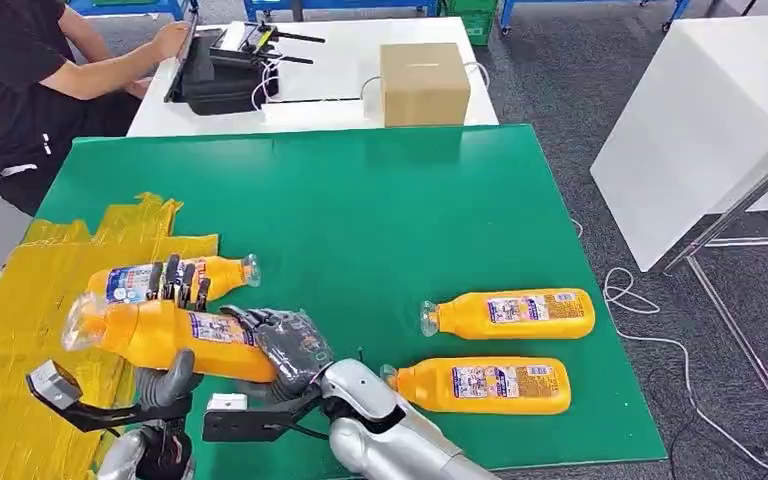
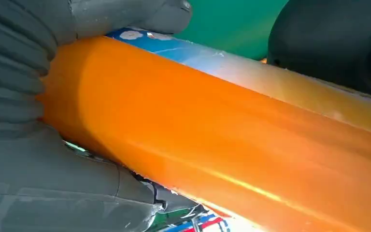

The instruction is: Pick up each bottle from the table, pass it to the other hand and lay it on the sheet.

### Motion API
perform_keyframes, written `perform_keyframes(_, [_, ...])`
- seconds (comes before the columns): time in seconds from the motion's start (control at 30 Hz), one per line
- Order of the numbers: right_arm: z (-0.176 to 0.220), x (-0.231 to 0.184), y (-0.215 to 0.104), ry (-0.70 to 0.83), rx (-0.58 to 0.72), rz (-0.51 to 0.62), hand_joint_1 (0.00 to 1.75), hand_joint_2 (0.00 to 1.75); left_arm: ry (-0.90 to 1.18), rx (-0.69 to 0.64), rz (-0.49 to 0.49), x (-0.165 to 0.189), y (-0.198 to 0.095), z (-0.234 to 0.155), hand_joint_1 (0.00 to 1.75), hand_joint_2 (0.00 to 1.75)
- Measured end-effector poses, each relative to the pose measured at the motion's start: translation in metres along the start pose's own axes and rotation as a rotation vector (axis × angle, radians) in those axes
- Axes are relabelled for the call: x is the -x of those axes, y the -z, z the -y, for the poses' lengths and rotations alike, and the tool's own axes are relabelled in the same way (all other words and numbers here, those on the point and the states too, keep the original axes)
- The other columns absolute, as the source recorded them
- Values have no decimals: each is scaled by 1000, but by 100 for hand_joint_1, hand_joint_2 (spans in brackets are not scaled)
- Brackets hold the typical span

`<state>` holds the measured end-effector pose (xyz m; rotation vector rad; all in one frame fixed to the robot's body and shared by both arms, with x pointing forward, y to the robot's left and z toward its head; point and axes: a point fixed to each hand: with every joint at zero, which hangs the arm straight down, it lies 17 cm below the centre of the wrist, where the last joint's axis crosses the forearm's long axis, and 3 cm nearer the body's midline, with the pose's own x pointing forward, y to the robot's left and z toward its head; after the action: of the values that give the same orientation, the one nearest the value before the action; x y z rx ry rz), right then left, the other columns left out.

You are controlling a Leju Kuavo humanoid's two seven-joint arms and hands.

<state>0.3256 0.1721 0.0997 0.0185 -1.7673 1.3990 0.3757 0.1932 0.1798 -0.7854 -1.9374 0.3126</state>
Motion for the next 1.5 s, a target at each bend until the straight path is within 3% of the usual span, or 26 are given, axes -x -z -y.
perform_keyframes(0.13, [-2, 0, 0, -8, -8, 2, 175, 175, 3, -8, -1, 0, -2, -3, 2, 175])
perform_keyframes(0.17, [-2, 0, 0, -9, -9, 3, 175, 175, 3, -9, -1, 0, -2, -3, 47, 175])
perform_keyframes(0.2, [-2, 0, 0, -9, -9, 3, 175, 175, 3, -8, -1, 0, -2, -3, 161, 175])
perform_keyframes(0.23, [-3, 1, 0, -11, -11, 3, 175, 175, 3, -9, -1, 0, -2, -3, 175, 175])
perform_keyframes(0.9, [-4, 8, -1, -15, -14, 1, 173, 175, -10, -8, -5, 2, -3, -6, 175, 175])
perform_keyframes(0.93, [-3, 8, -1, -18, -9, 1, 93, 175, -11, -8, -6, 2, -3, -6, 175, 175])
perform_keyframes(0.97, [-1, 9, 0, -21, -1, 2, 0, 175, -11, -8, -6, 2, -2, -6, 175, 175])
perform_keyframes(1.17, [2, 17, -8, -25, 40, 1, 0, 175, 123, -11, -4, 2, 6, -9, 175, 175])
perform_keyframes(1.2, [2, 17, -9, -20, 45, -2, 0, 0, 129, -9, -3, 2, 7, -9, 175, 175])
perform_keyframes(1.33, [7, 15, -11, -3, 66, 3, 0, 0, 224, -14, 8, 0, 10, -11, 175, 175])
perform_keyframes(1.5, [35, 17, -30, 48, 147, 16, 0, 0, 726, -46, 41, -21, 15, -35, 175, 175])
